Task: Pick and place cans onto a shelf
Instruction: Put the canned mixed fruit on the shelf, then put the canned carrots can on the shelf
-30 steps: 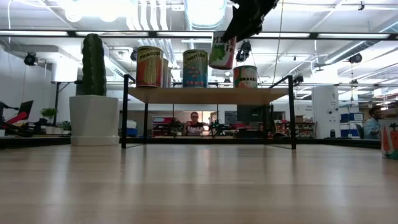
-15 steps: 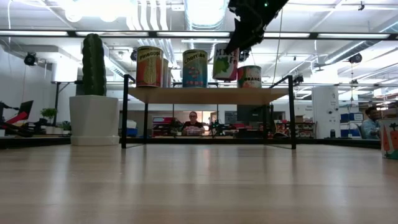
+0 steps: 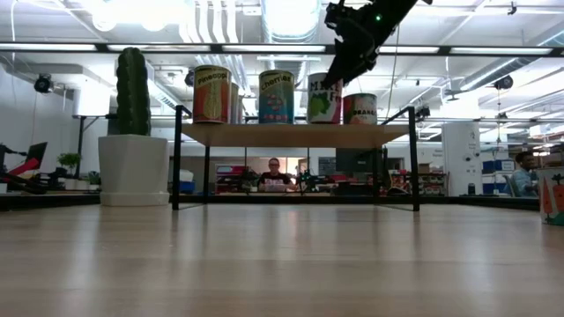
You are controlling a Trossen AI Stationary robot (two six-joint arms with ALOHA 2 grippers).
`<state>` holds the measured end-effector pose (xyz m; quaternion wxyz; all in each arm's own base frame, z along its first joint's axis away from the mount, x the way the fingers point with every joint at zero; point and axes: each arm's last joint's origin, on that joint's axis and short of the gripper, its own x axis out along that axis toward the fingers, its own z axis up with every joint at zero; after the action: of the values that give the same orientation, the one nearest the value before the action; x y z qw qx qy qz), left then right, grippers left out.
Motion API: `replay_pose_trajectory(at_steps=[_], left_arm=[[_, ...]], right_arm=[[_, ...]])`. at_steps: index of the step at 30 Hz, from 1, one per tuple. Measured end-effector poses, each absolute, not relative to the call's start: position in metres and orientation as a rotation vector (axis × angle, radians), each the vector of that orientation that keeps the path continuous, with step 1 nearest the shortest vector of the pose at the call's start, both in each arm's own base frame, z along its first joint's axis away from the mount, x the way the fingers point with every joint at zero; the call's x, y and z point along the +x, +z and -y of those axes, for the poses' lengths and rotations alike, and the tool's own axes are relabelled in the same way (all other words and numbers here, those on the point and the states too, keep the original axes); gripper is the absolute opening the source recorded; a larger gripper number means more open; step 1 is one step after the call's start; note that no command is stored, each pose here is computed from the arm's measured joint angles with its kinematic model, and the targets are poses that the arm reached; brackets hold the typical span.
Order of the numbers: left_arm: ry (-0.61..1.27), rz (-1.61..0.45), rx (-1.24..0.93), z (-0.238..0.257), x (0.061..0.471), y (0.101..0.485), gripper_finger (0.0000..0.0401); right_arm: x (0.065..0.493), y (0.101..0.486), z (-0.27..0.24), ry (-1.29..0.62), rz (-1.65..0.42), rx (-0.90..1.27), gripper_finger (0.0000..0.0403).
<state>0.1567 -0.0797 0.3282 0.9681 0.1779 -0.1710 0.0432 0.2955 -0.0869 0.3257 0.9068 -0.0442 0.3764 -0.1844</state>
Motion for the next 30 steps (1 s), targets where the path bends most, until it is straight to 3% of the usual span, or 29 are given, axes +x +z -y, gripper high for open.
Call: replay_pose_trajectory(at_steps=[10,17,26,30], left_arm=[[0.087,0.348,0.351,0.08,0.157,0.329,0.0],[0.086,0.348,0.346,0.08,0.157,0.329,0.0],[0.085,0.349,0.343,0.08,0.157,0.329,0.0],[0.085,0.349,0.343,0.08,0.157,0.329,0.0]], right_arm=[[0.299,0.324,0.088,-0.382,-0.766,-0.092,0.0322],[0.299,0.327,0.088,-0.382,-0.763,-0.094,0.0324],[0.291,0.367,0.08,-0.364,-0.687,-0.115,0.0322],[0.278,0.381,0.072,-0.354,-0.688,-0.106,0.0301]])
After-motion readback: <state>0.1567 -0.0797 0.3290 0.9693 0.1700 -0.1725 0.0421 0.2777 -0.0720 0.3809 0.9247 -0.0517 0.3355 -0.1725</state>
